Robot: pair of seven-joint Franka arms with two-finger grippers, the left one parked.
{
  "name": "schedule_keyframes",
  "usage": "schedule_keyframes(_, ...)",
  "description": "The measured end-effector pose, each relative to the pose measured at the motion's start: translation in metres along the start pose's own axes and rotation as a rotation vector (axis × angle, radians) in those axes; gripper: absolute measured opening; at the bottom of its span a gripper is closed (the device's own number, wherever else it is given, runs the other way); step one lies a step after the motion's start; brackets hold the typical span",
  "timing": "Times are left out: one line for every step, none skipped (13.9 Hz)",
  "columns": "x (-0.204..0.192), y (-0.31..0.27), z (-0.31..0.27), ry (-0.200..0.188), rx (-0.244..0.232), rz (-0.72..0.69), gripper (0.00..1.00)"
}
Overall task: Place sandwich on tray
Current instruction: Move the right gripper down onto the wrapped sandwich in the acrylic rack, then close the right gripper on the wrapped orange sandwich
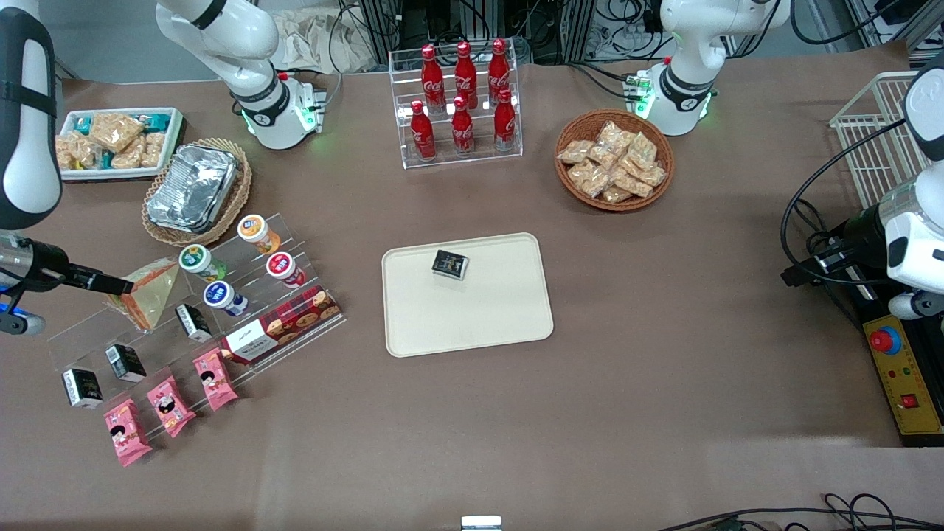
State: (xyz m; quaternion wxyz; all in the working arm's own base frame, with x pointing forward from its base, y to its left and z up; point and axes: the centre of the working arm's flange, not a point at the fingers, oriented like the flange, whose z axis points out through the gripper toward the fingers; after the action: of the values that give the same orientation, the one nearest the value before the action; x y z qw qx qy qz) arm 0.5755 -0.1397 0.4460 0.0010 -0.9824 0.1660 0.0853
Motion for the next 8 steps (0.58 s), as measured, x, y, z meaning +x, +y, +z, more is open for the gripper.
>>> schedule_keyframes(0.001, 0.002, 0.006, 0.008, 0.001, -0.013, 0.99)
schedule_keyframes(0.003, 0.005, 0.010, 0.014, 0.003, -0.024, 0.99)
schedule_keyframes(0.004, 0.009, 0.016, 0.017, 0.004, -0.028, 0.99)
schedule_keyframes(0.006, 0.012, 0.021, 0.018, 0.006, -0.032, 0.99)
schedule_keyframes(0.008, 0.013, 0.025, 0.019, 0.007, -0.035, 0.99)
schedule_keyframes(0.009, 0.014, 0.029, 0.020, 0.007, -0.036, 0.99)
schedule_keyframes(0.010, 0.013, 0.033, 0.019, 0.007, -0.038, 0.99)
schedule_keyframes(0.011, 0.014, 0.037, 0.015, 0.008, -0.040, 1.00)
